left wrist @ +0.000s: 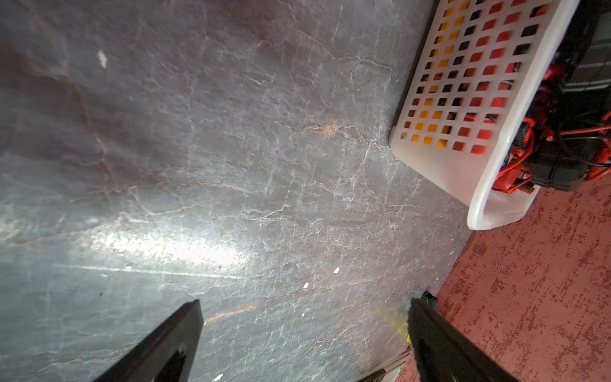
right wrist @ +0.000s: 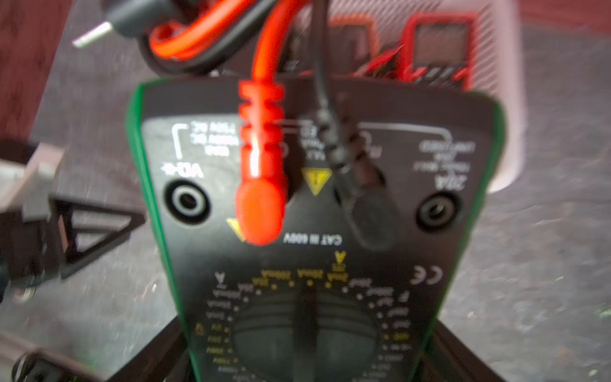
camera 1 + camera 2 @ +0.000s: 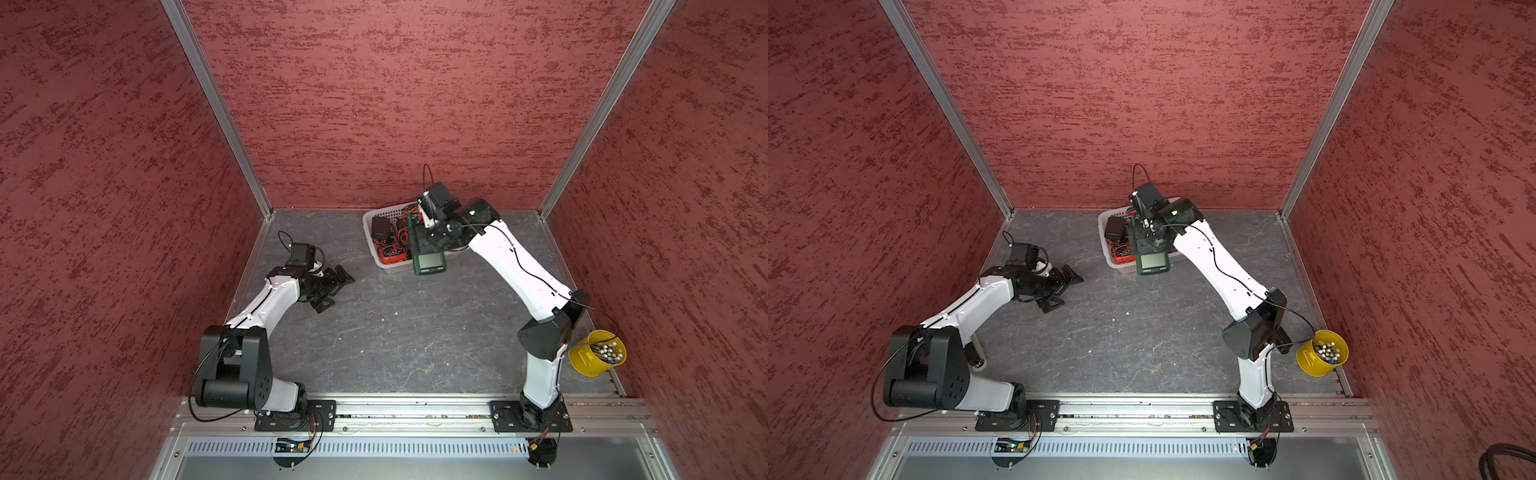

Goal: Put the multimeter into the basket
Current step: Pick up the multimeter from the center of the board, then place the multimeter in the basket.

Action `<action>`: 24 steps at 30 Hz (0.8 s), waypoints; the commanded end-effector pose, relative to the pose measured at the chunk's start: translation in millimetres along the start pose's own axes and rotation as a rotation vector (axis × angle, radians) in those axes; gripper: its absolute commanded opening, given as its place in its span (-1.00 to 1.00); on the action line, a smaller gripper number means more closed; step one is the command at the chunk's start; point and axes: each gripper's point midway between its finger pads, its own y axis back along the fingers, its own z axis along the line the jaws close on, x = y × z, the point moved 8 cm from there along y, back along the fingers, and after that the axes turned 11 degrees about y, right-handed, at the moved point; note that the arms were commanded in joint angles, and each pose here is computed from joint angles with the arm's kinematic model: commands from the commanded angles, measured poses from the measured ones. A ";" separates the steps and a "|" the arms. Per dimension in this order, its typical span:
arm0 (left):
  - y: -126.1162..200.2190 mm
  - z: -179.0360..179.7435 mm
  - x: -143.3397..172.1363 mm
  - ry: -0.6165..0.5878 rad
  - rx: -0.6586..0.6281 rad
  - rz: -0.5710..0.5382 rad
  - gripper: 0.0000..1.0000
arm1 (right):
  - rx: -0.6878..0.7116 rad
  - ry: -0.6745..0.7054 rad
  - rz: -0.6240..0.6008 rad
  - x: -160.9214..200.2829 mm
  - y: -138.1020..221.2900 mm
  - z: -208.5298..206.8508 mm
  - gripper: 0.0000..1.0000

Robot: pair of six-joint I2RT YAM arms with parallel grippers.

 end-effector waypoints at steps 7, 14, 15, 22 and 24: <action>15.2 -18.9 -10.8 -0.025 0.032 -0.080 0.99 | 0.087 -0.014 -0.130 -54.8 -53.3 -90.7 -0.53; 18.9 -22.0 -12.4 -0.016 0.031 -0.093 0.99 | 0.106 -0.006 -0.209 -74.0 -102.4 -126.9 -0.49; 18.8 -21.8 -12.5 -0.017 0.029 -0.096 0.99 | 0.106 0.005 -0.214 -75.5 -108.0 -126.7 -0.49; 13.0 -17.9 -13.5 0.003 0.008 -0.091 0.99 | 0.070 0.022 -0.203 -78.5 -145.6 -125.4 -0.47; 12.0 -18.0 -13.9 0.005 0.007 -0.092 0.99 | 0.049 0.024 -0.201 -78.4 -153.3 -123.9 -0.46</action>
